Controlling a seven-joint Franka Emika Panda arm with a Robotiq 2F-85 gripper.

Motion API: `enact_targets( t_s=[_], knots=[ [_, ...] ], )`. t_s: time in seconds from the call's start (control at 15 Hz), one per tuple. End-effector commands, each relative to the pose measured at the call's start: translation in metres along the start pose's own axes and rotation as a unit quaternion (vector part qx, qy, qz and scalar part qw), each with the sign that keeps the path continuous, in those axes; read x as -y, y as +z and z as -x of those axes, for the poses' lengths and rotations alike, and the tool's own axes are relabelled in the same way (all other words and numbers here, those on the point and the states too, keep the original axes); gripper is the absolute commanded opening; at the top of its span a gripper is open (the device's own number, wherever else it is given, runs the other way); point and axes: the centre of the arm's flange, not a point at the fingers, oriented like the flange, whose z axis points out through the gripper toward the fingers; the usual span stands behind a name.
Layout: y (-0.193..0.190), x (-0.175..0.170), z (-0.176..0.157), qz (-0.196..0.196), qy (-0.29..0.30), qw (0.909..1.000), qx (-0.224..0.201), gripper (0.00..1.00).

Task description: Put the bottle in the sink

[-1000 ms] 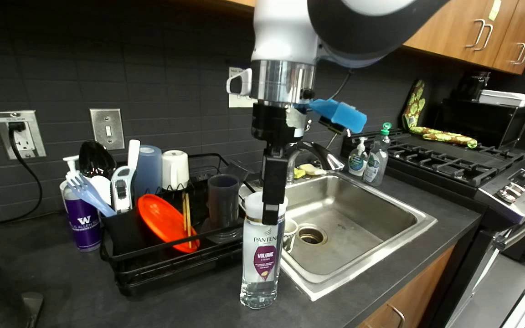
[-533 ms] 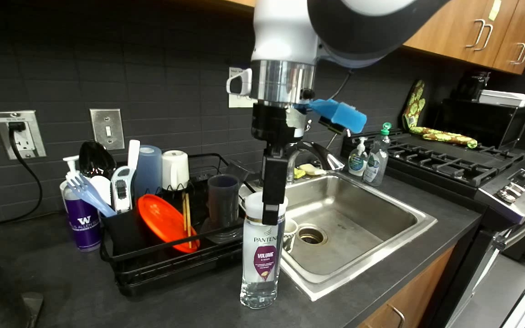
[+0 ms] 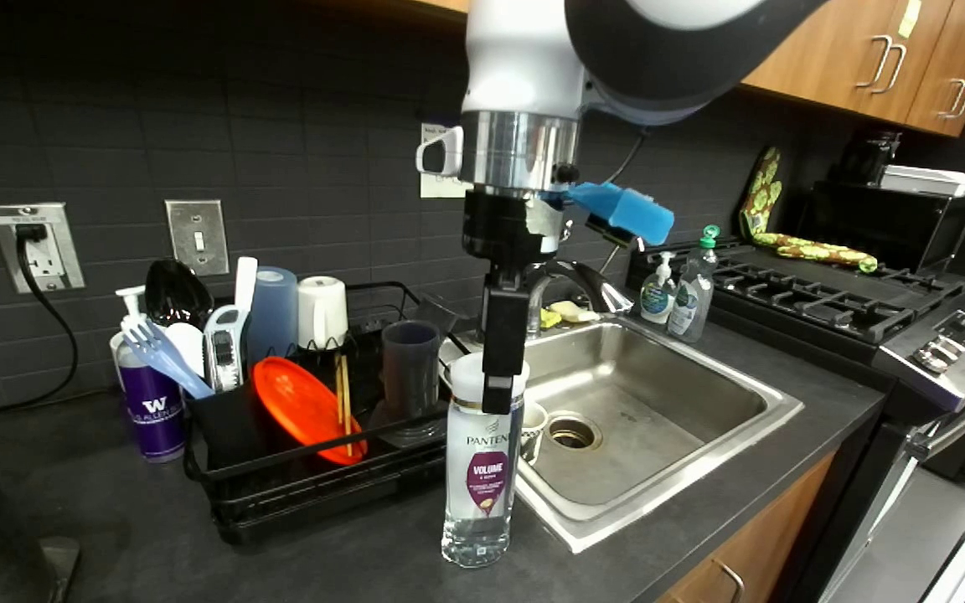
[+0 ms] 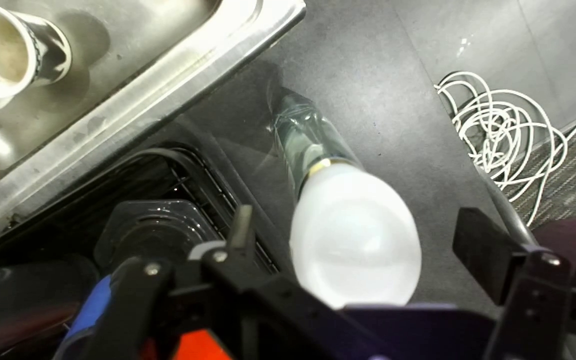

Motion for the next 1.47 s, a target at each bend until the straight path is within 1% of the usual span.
enact_targets(
  t_s=[0.0, 0.27, 0.67, 0.73, 0.8, 0.93, 1.0, 1.07, 1.2, 1.27, 1.33, 1.4],
  knots=[
    [0.001, -0.003, 0.002, 0.011, -0.004, 0.9999, 0.010, 1.00],
    [0.002, -0.005, 0.004, 0.019, -0.011, 0.9996, 0.016, 1.00],
    [0.004, -0.001, 0.000, 0.012, -0.023, 0.9995, 0.017, 1.00],
    [0.005, 0.000, -0.001, 0.011, -0.024, 0.9995, 0.017, 0.97],
    [0.007, 0.001, -0.001, 0.010, -0.026, 0.9995, 0.018, 0.74],
    [0.009, 0.002, -0.002, 0.009, -0.028, 0.9994, 0.019, 0.71],
    [0.011, 0.002, -0.003, 0.008, -0.029, 0.9993, 0.020, 0.65],
    [0.012, 0.002, -0.003, 0.008, -0.029, 0.9993, 0.021, 0.57],
    [0.014, 0.003, -0.004, 0.005, -0.029, 0.9993, 0.023, 0.43],
    [0.015, 0.004, -0.005, 0.004, -0.029, 0.9993, 0.024, 0.34],
    [0.015, 0.004, -0.005, 0.004, -0.029, 0.9993, 0.024, 0.29],
    [0.014, 0.005, -0.005, 0.003, -0.030, 0.9993, 0.024, 0.29]
  ],
)
